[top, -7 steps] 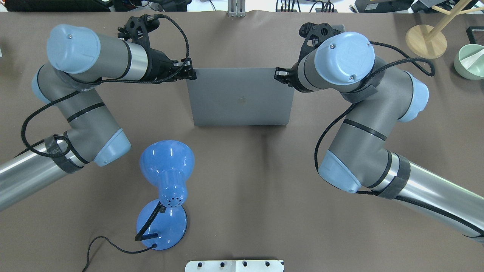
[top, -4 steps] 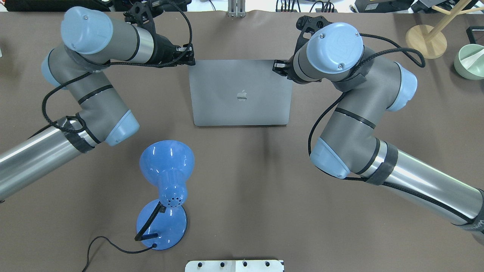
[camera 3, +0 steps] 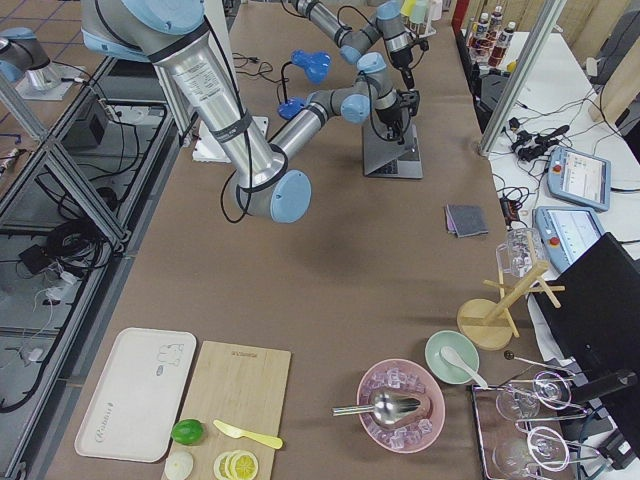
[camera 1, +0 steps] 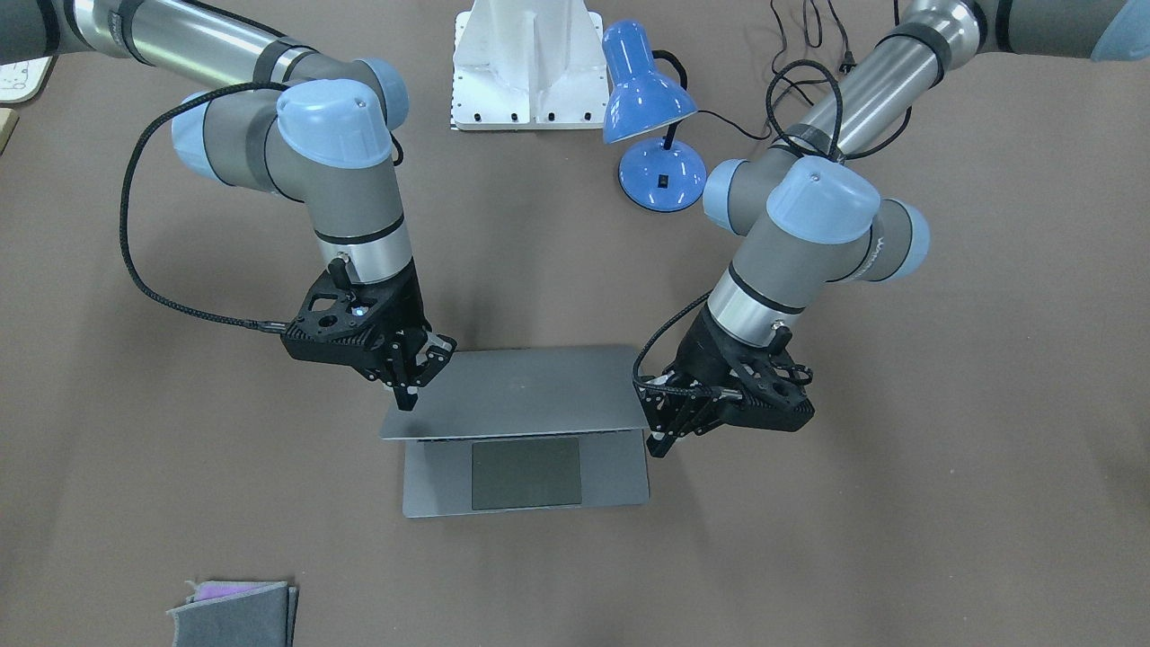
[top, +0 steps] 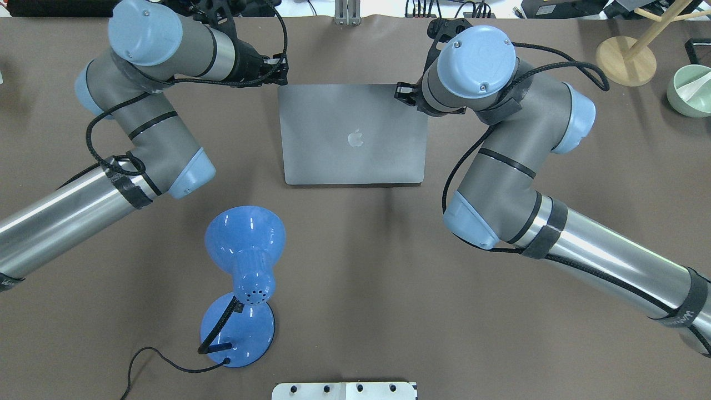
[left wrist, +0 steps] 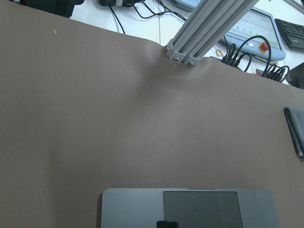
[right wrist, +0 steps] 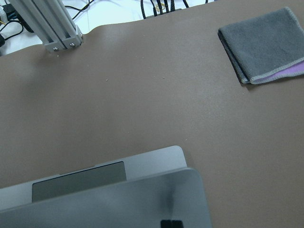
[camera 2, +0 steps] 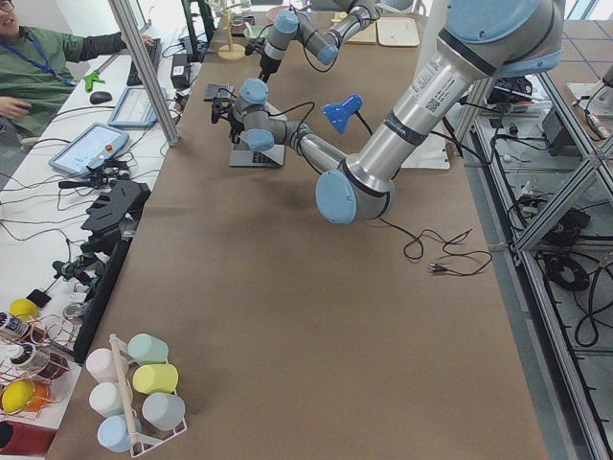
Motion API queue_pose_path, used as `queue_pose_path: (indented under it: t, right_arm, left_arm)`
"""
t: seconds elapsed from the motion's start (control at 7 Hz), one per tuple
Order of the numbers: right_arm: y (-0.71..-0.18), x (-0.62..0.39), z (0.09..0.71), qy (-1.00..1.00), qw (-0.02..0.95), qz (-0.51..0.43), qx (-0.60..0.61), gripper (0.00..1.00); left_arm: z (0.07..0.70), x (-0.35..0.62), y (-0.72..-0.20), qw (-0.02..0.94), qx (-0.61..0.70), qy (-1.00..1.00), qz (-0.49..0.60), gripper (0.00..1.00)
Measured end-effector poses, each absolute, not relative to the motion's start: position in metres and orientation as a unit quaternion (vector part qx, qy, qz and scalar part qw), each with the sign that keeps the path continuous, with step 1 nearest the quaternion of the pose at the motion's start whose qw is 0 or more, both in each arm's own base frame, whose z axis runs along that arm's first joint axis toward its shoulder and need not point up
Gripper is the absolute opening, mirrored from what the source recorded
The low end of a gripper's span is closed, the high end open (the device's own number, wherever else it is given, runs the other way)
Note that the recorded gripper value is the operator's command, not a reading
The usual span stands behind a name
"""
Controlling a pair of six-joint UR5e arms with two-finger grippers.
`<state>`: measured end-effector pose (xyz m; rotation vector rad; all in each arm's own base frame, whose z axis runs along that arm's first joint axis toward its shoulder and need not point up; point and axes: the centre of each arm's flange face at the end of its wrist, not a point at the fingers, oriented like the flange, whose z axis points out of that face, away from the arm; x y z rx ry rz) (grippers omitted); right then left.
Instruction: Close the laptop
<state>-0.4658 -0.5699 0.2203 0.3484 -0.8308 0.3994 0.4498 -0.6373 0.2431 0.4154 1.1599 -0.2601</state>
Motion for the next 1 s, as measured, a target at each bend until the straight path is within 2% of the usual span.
queue_pose_path:
  t: [0.29, 0.71, 1.0]
  right_arm:
    - [-0.587, -0.480, 0.222, -0.392, 0.884, 0.194, 0.165, 0.00]
    - [-0.595, -0.486, 0.223, -0.393, 0.883, 0.195, 0.167, 0.00]
    - [-0.596, -0.485, 0.222, -0.394, 0.882, 0.195, 0.167, 0.00]
  left_arm:
    - [0.250, 0.459, -0.644, 0.815, 0.202, 0.529, -0.123, 0.00]
    - [0.215, 0.430, -0.653, 0.794, 0.193, 0.560, -0.136, 0.00]
    - [0.216, 0.423, -0.643, 0.790, 0.174, 0.573, -0.130, 0.00]
